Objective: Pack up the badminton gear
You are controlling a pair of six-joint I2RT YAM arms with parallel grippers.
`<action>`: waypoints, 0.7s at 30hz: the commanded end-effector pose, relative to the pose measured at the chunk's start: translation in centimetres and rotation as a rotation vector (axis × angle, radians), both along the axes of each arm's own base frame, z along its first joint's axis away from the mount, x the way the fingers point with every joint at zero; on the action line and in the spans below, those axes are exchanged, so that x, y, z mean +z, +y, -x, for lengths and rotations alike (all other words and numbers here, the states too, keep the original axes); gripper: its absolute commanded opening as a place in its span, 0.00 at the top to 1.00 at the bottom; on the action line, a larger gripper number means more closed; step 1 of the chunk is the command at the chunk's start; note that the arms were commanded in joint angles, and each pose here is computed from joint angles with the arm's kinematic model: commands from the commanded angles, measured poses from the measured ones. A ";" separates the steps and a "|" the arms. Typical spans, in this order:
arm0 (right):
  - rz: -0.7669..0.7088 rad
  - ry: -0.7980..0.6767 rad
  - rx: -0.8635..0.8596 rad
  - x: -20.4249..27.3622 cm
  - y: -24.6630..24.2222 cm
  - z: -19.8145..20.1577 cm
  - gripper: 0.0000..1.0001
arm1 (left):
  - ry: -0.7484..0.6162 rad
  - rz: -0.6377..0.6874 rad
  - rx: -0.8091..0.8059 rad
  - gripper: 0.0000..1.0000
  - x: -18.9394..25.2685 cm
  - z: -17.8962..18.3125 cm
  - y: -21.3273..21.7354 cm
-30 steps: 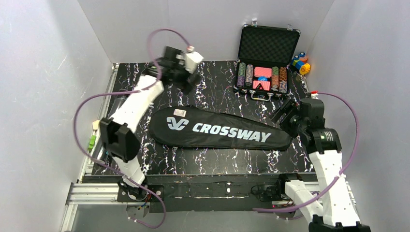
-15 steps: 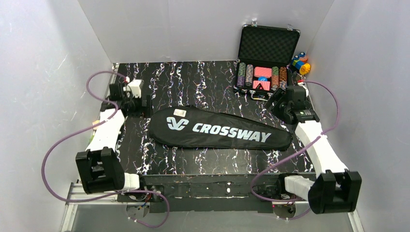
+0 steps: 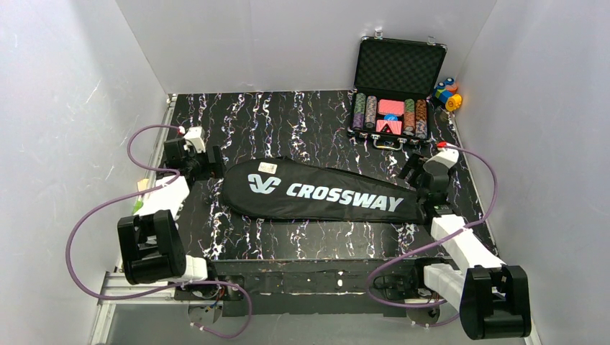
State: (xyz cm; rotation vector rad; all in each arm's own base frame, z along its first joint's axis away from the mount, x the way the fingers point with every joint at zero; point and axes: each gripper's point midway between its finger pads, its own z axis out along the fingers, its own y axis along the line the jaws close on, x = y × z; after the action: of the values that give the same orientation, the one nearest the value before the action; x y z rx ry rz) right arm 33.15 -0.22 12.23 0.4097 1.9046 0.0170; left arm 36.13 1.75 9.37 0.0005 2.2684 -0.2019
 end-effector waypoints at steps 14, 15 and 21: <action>0.171 -0.162 -0.126 -0.1 -4.0 -1.6 0.11 | -0.303 0.050 0.062 0.02 0.4 -1.7 0.0; 0.180 -0.170 -0.128 0.1 -4.2 -1.7 0.11 | -0.334 0.044 0.080 0.02 0.6 -1.7 0.3; 0.190 -0.171 -0.106 -0.4 -4.0 -2.6 0.11 | -0.482 0.033 0.071 0.02 2.8 -1.4 0.1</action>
State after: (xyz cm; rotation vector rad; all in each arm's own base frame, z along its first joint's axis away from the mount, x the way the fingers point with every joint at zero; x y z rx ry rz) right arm 34.00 -4.33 9.34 0.4091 1.7928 -0.2101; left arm 35.98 1.25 7.08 -0.0615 1.9985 -0.2169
